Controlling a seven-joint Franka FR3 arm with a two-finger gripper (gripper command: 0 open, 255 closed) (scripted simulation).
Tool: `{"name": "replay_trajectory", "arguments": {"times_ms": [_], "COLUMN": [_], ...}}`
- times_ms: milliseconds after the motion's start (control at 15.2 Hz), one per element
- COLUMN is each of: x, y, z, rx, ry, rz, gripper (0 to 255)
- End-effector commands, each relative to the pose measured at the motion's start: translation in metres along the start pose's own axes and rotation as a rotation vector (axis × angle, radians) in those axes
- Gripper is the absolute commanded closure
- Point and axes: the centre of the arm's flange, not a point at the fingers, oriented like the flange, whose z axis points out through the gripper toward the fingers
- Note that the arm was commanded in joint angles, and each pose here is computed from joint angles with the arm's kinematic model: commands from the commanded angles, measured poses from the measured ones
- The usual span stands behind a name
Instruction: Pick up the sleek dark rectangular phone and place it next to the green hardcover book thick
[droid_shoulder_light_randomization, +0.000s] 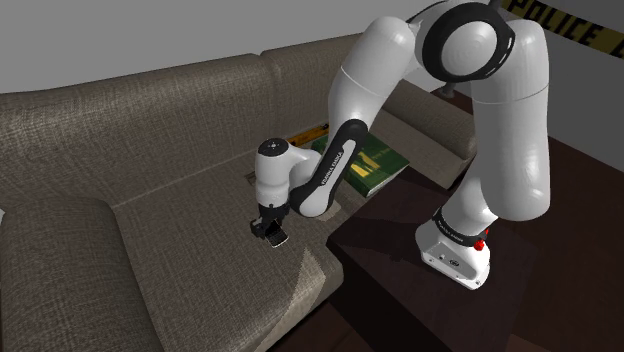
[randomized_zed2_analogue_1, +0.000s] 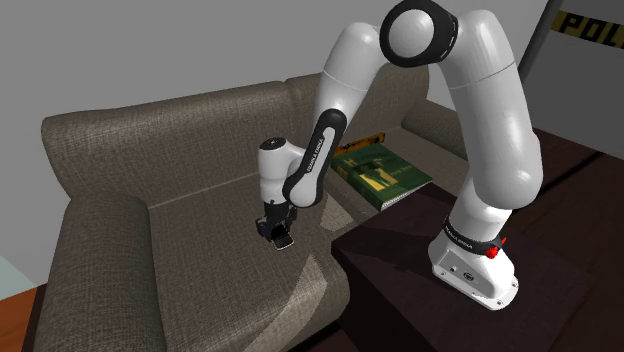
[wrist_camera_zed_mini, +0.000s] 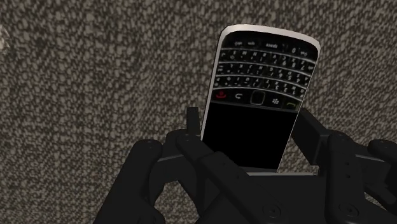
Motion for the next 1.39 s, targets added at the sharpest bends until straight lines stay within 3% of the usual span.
{"name": "replay_trajectory", "arguments": {"times_ms": [0, 198, 1320], "x": [0.000, 0.000, -0.002], "y": [0.000, 0.000, -0.005], "z": [0.001, 0.001, -0.089], "rx": [0.001, 0.001, 0.001], "ry": [0.000, 0.000, 0.000], "rz": [-0.001, -0.001, -0.001], "gripper": [255, 255, 255]}}
